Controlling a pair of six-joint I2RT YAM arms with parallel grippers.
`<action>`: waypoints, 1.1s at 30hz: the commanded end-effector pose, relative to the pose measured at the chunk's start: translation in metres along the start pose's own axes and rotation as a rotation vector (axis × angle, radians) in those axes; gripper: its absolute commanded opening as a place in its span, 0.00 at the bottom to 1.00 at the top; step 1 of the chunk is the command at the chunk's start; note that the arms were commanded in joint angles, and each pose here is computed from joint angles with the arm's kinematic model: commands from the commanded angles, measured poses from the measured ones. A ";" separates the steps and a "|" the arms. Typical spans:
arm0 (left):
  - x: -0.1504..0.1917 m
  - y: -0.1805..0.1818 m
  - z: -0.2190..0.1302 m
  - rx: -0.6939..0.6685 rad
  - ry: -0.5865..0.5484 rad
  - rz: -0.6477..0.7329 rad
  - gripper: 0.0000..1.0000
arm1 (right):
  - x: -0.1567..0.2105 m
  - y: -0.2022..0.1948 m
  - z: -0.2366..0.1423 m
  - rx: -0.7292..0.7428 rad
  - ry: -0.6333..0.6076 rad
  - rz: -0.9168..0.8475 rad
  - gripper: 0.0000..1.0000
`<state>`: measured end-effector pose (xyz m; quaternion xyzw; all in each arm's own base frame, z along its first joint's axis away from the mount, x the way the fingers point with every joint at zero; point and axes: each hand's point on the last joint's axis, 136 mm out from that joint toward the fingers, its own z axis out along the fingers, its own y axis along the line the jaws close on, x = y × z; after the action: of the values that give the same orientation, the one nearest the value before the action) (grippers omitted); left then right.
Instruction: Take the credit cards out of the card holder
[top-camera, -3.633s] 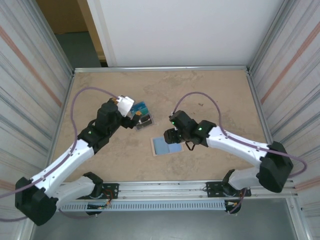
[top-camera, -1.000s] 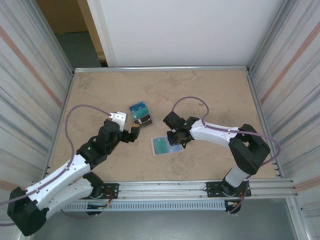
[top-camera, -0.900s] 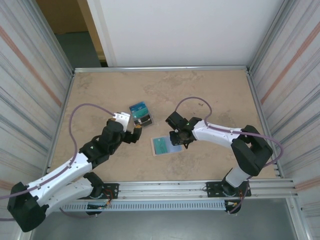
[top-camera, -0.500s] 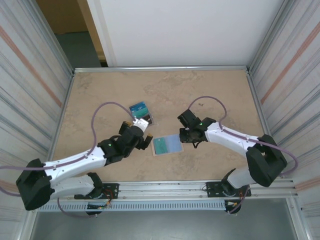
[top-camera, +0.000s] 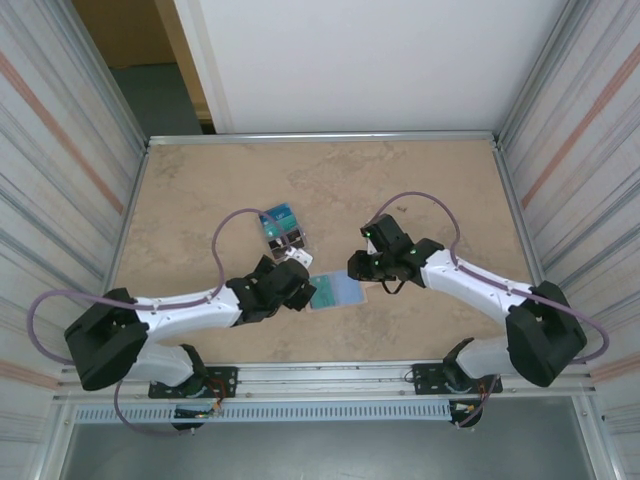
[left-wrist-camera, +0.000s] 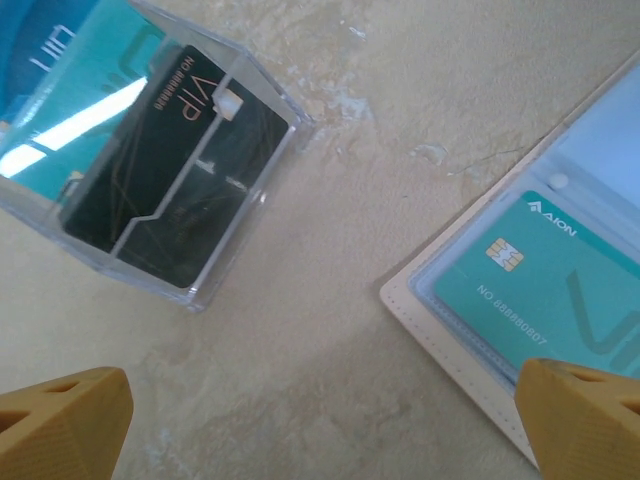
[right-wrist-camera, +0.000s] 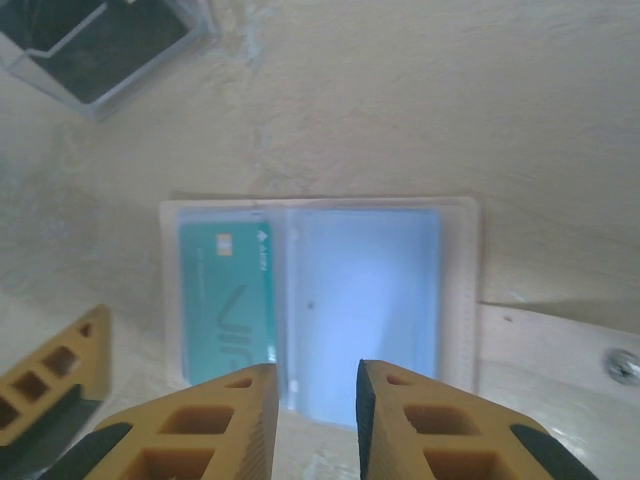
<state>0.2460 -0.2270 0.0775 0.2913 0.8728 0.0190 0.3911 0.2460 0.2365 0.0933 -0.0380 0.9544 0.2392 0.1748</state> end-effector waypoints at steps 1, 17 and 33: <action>-0.005 -0.008 0.007 0.013 -0.016 -0.041 0.99 | 0.006 0.016 0.016 -0.067 0.063 0.018 0.27; 0.018 -0.009 0.032 -0.028 0.100 -0.023 0.99 | 0.025 0.035 0.065 -0.054 0.228 -0.004 0.16; 0.030 -0.008 0.032 -0.032 0.148 -0.007 0.99 | 0.032 0.025 0.070 -0.132 0.254 0.101 0.18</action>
<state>0.2505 -0.2329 0.0394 0.2805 0.8932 0.0345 0.3496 0.2363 0.2887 0.0343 -0.0395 0.9560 0.2871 0.0462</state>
